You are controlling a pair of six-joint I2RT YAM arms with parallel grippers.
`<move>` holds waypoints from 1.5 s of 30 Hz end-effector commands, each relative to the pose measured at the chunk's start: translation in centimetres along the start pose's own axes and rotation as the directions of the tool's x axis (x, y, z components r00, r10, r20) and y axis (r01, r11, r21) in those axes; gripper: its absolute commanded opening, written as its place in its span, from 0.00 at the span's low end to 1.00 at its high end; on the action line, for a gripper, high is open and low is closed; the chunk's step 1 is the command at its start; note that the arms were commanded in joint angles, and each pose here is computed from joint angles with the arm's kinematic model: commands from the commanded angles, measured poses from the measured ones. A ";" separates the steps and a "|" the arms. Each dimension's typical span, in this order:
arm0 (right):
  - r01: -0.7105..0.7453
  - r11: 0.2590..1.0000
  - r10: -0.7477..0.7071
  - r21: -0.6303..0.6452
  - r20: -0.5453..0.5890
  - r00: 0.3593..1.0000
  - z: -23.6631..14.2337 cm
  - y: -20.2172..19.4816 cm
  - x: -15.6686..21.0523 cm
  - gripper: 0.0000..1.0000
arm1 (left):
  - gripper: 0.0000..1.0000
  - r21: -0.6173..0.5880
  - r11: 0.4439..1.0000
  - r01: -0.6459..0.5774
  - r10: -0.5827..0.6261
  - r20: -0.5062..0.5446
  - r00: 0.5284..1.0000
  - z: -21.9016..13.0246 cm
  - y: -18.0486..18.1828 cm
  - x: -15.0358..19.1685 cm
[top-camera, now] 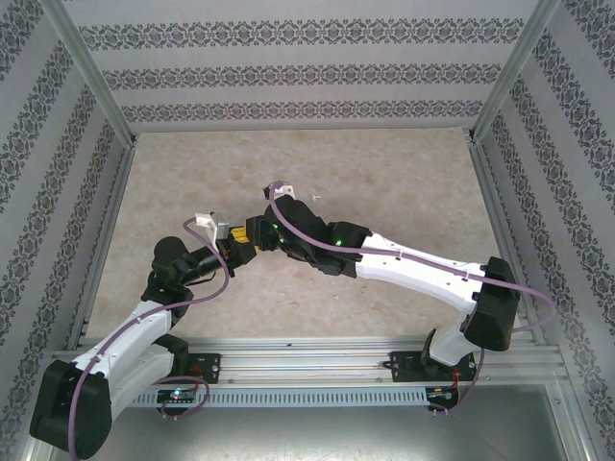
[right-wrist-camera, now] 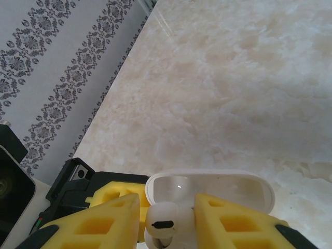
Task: Insert the wireless bluetooth earbuds into the charging case
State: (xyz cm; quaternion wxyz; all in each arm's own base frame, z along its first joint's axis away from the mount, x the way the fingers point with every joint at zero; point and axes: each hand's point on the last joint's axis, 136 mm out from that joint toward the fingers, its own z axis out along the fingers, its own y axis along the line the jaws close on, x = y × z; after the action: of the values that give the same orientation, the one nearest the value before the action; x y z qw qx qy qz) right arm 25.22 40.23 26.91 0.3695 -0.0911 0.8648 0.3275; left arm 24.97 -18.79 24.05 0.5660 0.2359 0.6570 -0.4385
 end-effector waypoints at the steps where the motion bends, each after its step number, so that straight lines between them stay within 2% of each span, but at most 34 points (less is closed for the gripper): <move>1: 0.019 1.000 -0.019 0.013 -0.027 0.999 -0.7 -0.3 1.1 0.33 | 0.13 0.004 0.997 -0.073 0.072 0.083 0.994 -0.2 -0.6 -2.8; 12: 0.011 1.000 -0.011 0.005 0.000 1.000 -2.1 0.2 -0.3 0.45 | 0.14 0.002 0.998 -0.068 0.068 0.073 0.995 -0.2 -0.5 -2.5; 20: 0.043 0.998 -0.044 0.041 0.026 0.999 -3.9 -0.2 -2.8 0.46 | 0.14 -0.007 0.999 -0.047 0.047 0.042 0.998 -0.1 0.0 -1.2; 26: 0.071 0.980 -0.054 0.184 -0.096 0.994 -2.7 -5.2 -3.6 0.47 | 0.14 -0.019 1.000 -0.023 0.023 0.014 1.000 -0.2 0.4 0.0; 33: 0.130 0.942 -0.080 0.311 -0.167 0.983 0.6 -11.1 -5.1 0.48 | 0.14 -0.029 0.999 -0.015 0.014 -0.020 1.000 -0.3 0.7 0.9; 37: 0.156 0.927 -0.084 0.343 -0.214 0.973 3.1 -14.2 -6.0 0.48 | 0.14 -0.030 0.999 -0.014 0.013 -0.035 0.999 -0.2 0.8 1.4; 45: 0.116 0.930 0.000 0.350 -0.315 0.949 9.4 -20.6 -6.3 0.49 | 0.14 -0.034 0.999 0.004 -0.005 -0.052 0.999 -0.1 1.2 2.2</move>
State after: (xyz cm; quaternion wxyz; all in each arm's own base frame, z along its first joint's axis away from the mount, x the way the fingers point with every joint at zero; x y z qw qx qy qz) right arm 42.43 29.65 17.53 0.2743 -0.0758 0.9508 0.1226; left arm 25.24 -18.76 21.94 0.5455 0.2316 0.6808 -0.4305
